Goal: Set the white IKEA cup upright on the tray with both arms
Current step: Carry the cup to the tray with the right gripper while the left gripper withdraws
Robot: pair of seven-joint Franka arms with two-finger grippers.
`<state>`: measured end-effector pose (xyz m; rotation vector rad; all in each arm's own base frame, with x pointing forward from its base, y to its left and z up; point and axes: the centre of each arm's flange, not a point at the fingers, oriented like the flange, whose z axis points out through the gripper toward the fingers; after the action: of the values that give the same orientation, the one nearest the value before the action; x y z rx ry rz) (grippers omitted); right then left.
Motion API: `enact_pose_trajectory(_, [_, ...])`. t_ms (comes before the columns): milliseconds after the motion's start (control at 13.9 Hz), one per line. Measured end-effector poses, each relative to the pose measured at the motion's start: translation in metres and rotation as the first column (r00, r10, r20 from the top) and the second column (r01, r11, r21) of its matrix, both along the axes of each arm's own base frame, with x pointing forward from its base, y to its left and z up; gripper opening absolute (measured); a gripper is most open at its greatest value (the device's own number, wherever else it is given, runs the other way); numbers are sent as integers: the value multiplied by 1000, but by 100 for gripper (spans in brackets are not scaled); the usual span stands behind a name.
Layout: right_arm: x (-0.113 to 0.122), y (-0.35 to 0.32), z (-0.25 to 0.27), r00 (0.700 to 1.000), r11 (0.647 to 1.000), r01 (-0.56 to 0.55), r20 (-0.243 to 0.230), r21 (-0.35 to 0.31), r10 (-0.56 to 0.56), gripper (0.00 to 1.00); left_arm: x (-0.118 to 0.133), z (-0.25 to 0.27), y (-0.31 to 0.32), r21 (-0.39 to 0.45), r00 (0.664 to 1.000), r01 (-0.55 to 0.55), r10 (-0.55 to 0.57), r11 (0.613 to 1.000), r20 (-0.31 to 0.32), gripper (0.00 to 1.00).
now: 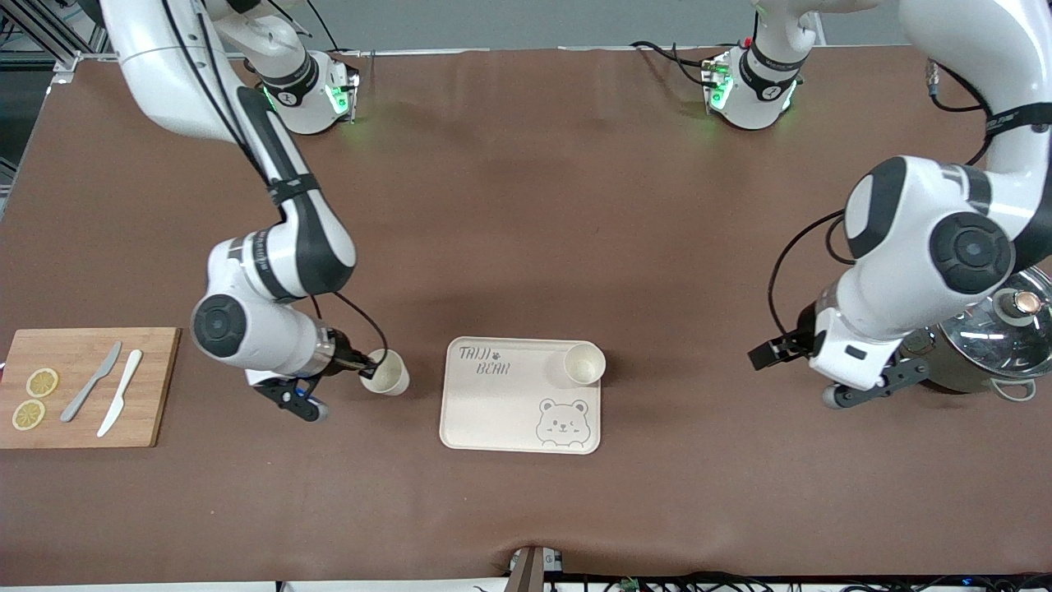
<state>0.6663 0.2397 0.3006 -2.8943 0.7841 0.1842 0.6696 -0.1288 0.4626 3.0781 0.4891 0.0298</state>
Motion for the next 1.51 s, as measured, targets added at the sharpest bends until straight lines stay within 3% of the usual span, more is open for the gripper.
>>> enact_pose_trajectory(431, [-36, 114, -24, 994, 994, 109, 21, 9, -109, 3, -12, 43, 71, 24, 1000, 15, -14, 1000, -16, 100])
enact_pose_trajectory(862, [-35, 119, -48, 994, 994, 113, 2, -7, -113, 3, -29, 83, 106, 40, 997, 80, -81, 996, -1, 100])
enact_pose_trajectory(934, [-35, 118, -47, 993, 993, 115, 3, -7, -115, 7, -35, 92, 110, 44, 996, 92, -92, 995, -7, 100])
enact_pose_trajectory(1221, [-32, 116, -45, 995, 995, 100, 17, -14, -100, 48, -59, 126, 109, 59, 994, 108, -107, 992, -24, 100])
enact_pose_trajectory(1508, [-20, 119, -11, 993, 996, 93, 78, 8, -93, 89, -77, 148, 108, 72, 971, 238, -237, 969, -28, 100])
